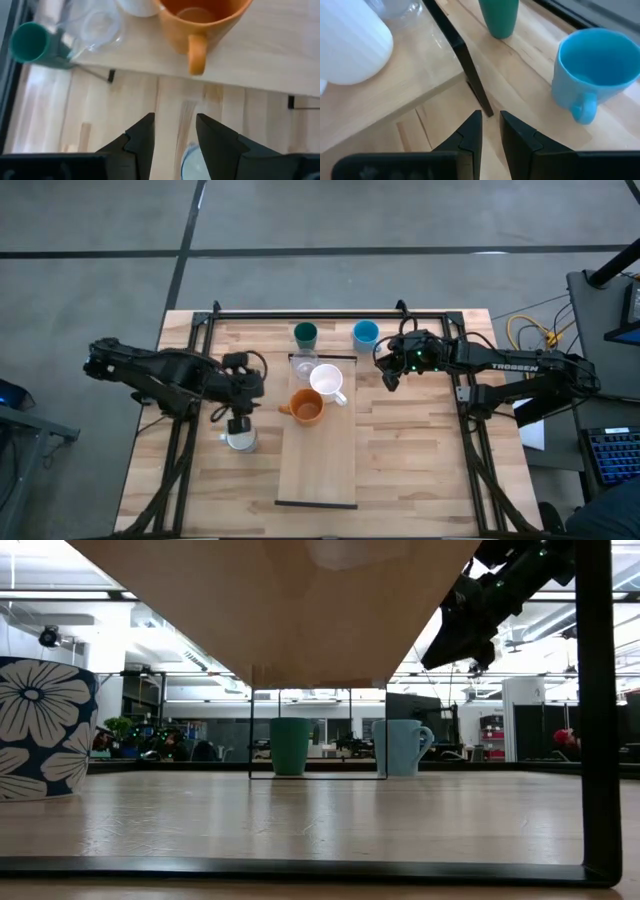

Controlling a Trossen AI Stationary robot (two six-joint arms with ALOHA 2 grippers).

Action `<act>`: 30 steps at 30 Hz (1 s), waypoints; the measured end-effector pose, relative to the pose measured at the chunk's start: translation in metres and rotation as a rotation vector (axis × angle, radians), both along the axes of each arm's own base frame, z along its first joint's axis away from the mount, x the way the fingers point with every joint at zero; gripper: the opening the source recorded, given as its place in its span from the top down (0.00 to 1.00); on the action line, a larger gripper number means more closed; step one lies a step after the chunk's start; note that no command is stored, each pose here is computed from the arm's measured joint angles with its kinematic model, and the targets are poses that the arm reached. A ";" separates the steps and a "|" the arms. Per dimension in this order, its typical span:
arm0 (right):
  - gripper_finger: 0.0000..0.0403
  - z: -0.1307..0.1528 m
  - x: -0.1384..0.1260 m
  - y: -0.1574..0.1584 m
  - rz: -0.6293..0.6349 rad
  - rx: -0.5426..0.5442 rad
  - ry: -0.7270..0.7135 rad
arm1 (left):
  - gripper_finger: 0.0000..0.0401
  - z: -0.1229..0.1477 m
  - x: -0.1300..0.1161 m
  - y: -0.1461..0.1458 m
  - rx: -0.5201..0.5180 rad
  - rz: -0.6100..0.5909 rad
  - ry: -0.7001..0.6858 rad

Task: Stack small to large cups/mugs on shelf
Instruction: Put the light blue mug on the shelf

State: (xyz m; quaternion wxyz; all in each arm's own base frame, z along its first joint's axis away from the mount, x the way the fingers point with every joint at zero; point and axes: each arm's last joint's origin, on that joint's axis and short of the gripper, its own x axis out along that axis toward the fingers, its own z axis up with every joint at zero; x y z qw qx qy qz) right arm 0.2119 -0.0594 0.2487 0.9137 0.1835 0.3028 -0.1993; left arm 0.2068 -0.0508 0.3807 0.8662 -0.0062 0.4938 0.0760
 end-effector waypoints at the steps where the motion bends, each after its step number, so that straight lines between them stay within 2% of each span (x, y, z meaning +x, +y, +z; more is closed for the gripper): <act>1: 0.85 0.001 0.001 0.000 0.005 -0.011 -0.013 | 0.68 0.006 -0.005 0.001 -0.001 0.007 0.001; 5: 0.85 0.008 0.006 -0.002 0.022 -0.070 -0.086 | 0.68 0.029 -0.024 0.009 0.047 0.088 -0.048; 8: 0.85 0.016 0.009 -0.005 -0.034 -0.161 -0.152 | 0.68 0.041 -0.039 0.017 0.117 0.189 -0.145; 10: 0.85 0.021 0.010 -0.009 -0.132 -0.244 -0.180 | 0.68 0.046 -0.047 0.022 0.163 0.288 -0.219; 14: 0.85 0.028 0.006 -0.017 -0.442 -0.400 -0.181 | 0.68 0.047 -0.063 0.032 0.257 0.493 -0.346; 17: 0.85 0.028 0.001 -0.022 -0.647 -0.442 -0.177 | 0.68 0.039 -0.072 0.036 0.304 0.559 -0.382; 21: 0.85 0.017 -0.003 -0.031 -0.678 -0.394 -0.172 | 0.68 0.025 -0.077 0.038 0.342 0.574 -0.399; 26: 0.85 -0.018 -0.011 -0.042 -0.682 -0.223 -0.133 | 0.68 0.010 -0.087 0.042 0.357 0.604 -0.450; 30: 0.85 -0.040 -0.014 -0.043 -0.655 -0.148 -0.098 | 0.68 0.009 -0.097 0.045 0.335 0.601 -0.523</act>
